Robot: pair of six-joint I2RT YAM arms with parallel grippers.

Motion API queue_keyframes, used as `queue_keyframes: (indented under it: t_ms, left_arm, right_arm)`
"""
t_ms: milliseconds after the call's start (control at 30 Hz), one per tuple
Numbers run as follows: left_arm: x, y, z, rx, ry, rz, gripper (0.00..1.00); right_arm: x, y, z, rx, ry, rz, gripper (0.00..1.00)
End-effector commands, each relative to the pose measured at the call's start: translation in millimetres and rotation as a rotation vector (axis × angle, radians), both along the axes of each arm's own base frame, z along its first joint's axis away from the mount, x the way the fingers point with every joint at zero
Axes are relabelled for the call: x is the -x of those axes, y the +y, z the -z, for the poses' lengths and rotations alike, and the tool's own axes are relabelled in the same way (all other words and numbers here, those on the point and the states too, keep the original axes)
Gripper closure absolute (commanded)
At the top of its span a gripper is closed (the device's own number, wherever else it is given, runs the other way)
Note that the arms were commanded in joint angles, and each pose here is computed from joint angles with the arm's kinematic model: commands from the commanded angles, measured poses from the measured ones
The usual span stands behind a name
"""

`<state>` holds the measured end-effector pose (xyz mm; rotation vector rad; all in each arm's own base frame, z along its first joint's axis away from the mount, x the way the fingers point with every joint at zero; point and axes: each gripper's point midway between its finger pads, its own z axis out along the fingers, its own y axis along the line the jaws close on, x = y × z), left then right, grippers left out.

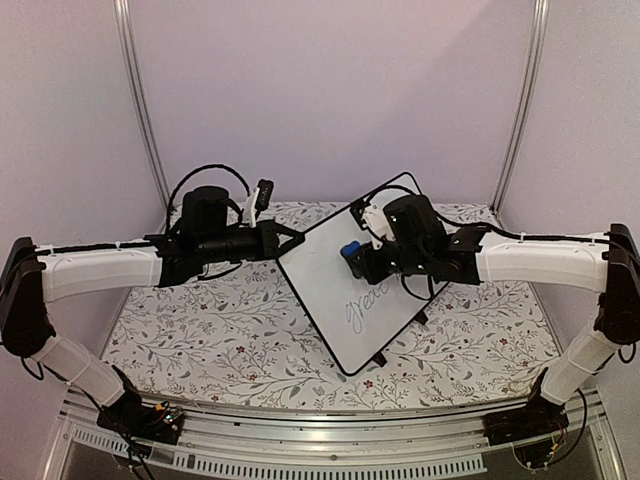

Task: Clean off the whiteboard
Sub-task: Erase the whiteboard at the center of the board.

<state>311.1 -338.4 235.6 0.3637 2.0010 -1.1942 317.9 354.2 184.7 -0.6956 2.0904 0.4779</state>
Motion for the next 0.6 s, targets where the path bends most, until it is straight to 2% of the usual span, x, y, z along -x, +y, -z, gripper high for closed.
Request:
queue_keyframes:
  t_ms: [0,333,567]
  left_arm:
    - [39.8,-25.1,-13.8,0.039,-0.019,0.181,1.0]
    - [41.2,-24.4,-18.4,0.05,-0.024,0.185,1.0]
    - [40.8,-25.1,-16.5,0.048,-0.02,0.185,1.0]
  right_arm:
    - [-11.6,1.2,8.4,0.024,0.001,0.004,0.84]
    - [23.7,-36.8,57.1,0.052,0.117,0.041,0.84]
    - [28.2,-43.7,56.7,0.023,0.122,0.058,0.84]
